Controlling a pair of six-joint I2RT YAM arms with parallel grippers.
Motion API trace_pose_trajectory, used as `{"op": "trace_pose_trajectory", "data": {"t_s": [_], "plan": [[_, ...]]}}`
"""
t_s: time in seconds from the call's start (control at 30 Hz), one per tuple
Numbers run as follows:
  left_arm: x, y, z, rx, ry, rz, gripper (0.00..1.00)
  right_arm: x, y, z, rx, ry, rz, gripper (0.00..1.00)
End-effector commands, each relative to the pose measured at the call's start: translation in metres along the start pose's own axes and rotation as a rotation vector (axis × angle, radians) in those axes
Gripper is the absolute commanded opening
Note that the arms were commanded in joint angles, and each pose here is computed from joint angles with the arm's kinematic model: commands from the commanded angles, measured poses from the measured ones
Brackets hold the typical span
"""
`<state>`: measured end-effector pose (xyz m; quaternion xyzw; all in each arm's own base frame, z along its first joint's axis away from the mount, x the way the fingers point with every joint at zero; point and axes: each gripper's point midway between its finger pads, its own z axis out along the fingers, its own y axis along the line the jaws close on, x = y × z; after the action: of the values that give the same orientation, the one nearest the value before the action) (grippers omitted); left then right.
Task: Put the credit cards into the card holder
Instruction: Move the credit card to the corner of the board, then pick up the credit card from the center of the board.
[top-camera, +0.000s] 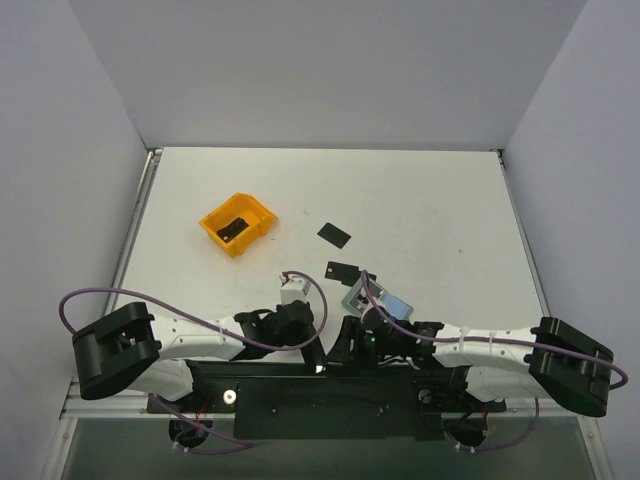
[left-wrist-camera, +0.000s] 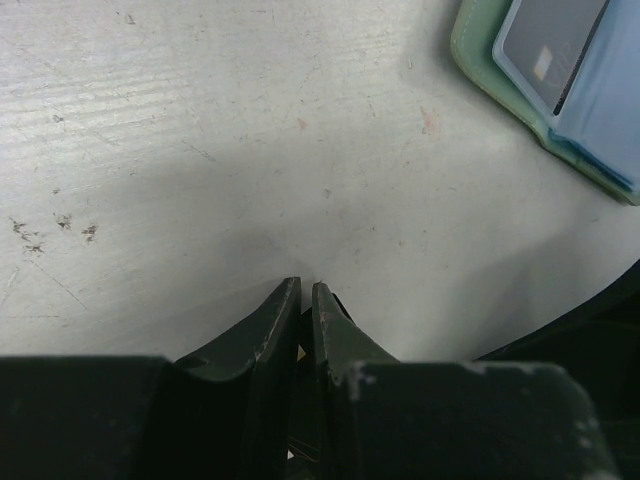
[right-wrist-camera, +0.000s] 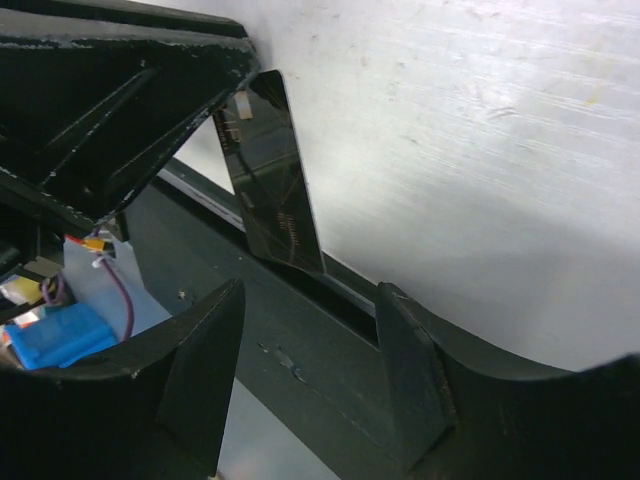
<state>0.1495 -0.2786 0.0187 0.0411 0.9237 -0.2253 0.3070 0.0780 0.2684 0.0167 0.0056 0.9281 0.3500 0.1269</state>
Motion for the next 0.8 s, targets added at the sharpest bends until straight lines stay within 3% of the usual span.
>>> {"op": "trace_pose_trajectory", "data": {"t_s": [0.0,0.2,0.77], "plan": [[0.031,0.032,-0.003,-0.098,0.1,0.045,0.21,0.011,0.008,0.007,-0.049,0.049,0.052,0.51],[0.027,0.035,-0.006,-0.124,0.09,0.049,0.21,0.023,0.01,0.008,-0.054,0.103,0.066,0.51],[0.038,0.039,-0.012,-0.116,0.096,0.037,0.21,0.015,0.001,0.026,-0.031,0.086,0.145,0.5]]}}
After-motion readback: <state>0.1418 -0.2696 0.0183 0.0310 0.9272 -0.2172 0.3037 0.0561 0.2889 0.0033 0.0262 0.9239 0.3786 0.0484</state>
